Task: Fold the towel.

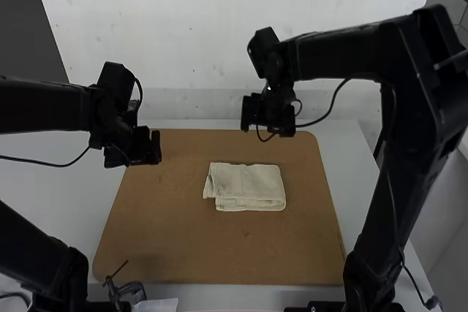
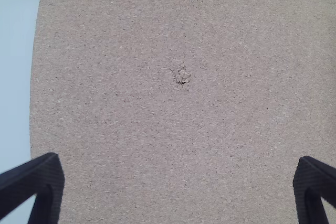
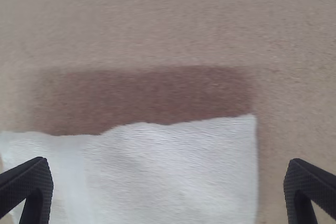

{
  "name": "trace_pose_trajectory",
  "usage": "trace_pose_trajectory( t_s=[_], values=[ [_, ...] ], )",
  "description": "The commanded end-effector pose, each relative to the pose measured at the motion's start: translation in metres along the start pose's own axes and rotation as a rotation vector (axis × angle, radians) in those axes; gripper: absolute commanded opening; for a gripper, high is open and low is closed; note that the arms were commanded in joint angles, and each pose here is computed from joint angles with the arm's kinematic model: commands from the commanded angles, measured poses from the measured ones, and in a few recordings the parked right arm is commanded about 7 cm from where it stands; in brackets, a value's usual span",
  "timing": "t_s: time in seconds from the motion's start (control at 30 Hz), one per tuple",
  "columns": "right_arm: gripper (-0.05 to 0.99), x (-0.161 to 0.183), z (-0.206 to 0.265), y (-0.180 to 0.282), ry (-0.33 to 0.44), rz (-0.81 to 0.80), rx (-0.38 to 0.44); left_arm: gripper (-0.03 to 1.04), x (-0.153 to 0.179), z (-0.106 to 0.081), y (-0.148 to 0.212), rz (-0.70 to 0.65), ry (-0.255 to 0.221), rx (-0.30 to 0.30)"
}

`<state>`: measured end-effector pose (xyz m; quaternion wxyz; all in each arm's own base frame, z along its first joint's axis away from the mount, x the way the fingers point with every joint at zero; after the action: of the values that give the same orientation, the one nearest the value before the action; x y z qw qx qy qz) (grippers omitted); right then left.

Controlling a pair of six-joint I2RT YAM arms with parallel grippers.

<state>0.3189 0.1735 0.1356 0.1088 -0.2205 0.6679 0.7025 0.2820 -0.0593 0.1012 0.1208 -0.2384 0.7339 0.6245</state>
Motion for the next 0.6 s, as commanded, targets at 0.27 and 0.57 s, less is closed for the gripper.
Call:
trace_pose_trajectory(
  t_s=[0.27, 0.57],
  values=[
    [0.96, 0.039, -0.118, 0.057, -0.103, -0.309, 0.125, 0.98, 0.009, -0.012, 0.029, -0.111, -0.058, 0.042],
    [0.96, 0.087, -0.160, 0.108, -0.124, -0.596, 0.250, 0.97, -0.008, -0.016, 0.075, -0.280, 0.011, 0.108]
  ],
)
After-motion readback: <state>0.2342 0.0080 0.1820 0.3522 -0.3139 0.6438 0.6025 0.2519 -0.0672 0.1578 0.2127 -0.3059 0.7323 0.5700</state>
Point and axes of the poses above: each hand's point on the last joint's axis, 136 mm out from that joint toward the fingers, its own y axis back along the fingers, its own z axis along the line the jaws close on, x = y × z, the point moved 4 cm from there along y, back along the fingers, and after that the axes turned 10 degrees about y, right-handed, at the moved point
